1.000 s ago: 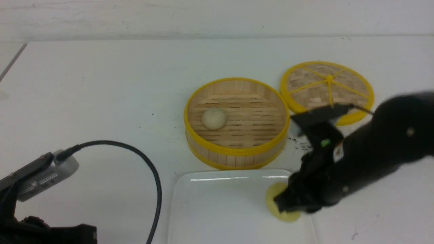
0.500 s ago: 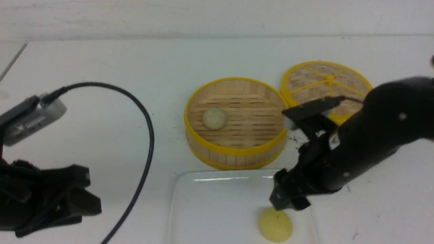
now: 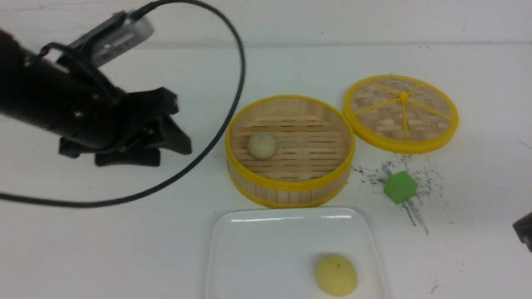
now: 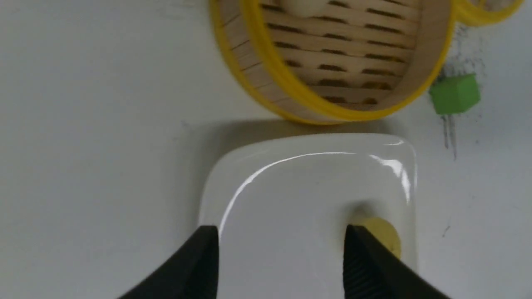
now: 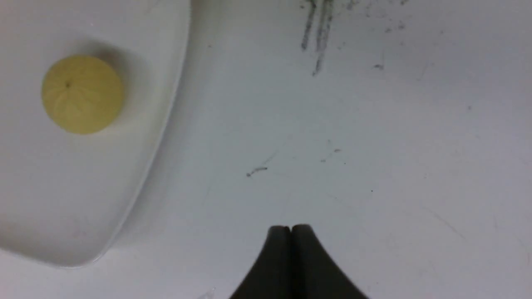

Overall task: Put the steamed buns into the plate on the white tablecloth.
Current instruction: 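Reach into the bamboo steamer and grasp a bun with the left gripper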

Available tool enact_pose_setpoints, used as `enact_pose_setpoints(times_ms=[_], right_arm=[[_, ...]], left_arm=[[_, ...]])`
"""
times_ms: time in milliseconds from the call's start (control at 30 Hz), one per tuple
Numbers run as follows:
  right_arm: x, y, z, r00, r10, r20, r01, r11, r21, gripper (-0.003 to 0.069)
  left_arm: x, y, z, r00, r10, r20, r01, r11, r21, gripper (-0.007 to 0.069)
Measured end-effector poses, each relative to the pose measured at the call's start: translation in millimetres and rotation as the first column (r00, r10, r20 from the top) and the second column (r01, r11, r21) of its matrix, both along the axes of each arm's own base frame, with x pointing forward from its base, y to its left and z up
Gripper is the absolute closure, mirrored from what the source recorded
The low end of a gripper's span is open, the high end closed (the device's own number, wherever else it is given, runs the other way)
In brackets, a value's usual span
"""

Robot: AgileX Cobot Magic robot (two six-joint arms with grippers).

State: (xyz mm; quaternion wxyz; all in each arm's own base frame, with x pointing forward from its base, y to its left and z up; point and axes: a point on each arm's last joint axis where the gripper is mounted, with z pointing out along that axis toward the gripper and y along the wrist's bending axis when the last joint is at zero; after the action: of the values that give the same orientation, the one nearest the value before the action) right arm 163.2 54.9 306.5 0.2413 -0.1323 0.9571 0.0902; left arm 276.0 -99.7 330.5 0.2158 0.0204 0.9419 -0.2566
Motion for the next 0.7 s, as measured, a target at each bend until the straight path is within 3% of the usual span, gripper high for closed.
enact_pose_setpoints(times_ms=[100,367,433,700], right_arm=[[-2,-2,-9,1.0,-0.014,0.02,0.014,1.0,0.006,0.0674],[0,-1,-9,0.999,-0.021,0.034,0.02,0.999,0.027,0.0674],[0,0,-10,0.999,-0.022,0.031,0.021,0.999,0.036,0.0674],[0,1,-9,0.999,-0.024,0.033,0.022,0.999,0.045,0.067]], left_arm=[[29,-36,-3,0.996,-0.086,0.005,0.086,0.996,0.039,0.02],[93,-101,-23,0.983,-0.181,0.029,0.174,0.97,0.167,0.02],[108,-119,-38,0.974,-0.224,0.013,0.214,0.944,0.25,0.02],[137,-144,-75,0.959,-0.283,-0.001,0.256,0.869,0.423,0.02]])
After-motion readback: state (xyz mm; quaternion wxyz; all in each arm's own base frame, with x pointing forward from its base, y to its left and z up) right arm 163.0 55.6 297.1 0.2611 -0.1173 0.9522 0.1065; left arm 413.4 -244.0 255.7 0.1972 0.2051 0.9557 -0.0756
